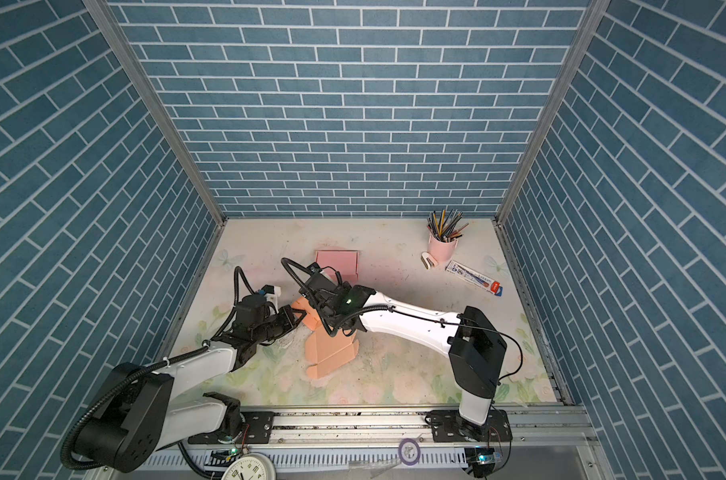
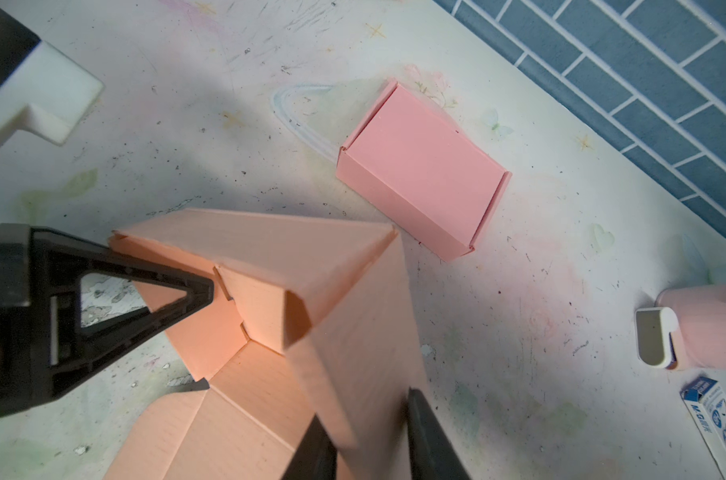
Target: Fold the paper box
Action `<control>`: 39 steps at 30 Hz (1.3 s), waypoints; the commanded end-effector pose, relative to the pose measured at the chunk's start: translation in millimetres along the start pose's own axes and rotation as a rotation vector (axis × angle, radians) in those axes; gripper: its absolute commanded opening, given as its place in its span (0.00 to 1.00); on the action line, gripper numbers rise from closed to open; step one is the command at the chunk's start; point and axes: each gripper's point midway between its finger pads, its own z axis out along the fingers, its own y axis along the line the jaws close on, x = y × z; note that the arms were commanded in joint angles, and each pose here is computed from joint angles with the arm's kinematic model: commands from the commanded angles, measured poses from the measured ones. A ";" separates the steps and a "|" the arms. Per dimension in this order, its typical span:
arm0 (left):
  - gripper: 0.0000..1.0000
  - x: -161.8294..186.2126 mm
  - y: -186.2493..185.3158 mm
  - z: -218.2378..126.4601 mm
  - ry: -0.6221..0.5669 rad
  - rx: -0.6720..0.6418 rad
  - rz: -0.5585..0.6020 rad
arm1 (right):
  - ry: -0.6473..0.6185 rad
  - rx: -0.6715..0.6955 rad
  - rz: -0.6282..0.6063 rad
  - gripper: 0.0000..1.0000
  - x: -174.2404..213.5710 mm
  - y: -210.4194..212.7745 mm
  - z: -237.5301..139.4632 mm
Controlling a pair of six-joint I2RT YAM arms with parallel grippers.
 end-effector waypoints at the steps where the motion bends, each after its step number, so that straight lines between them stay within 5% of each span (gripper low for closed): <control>1: 0.08 -2.0 -5.9 -2.7 -0.017 0.017 0.008 | 0.025 0.036 -0.039 0.31 5.5 -2.2 2.8; 20: 0.08 -1.2 -12.6 2.4 -0.011 0.025 0.012 | 0.077 0.216 -0.108 0.33 8.5 -18.3 10.2; 35: 0.08 1.3 -19.3 0.7 -0.015 0.030 0.011 | 0.108 0.349 -0.216 0.14 11.2 -20.0 11.9; 39: 0.08 1.6 -17.9 1.3 -0.015 0.024 0.012 | 0.108 0.357 -0.220 0.22 11.6 -20.4 11.7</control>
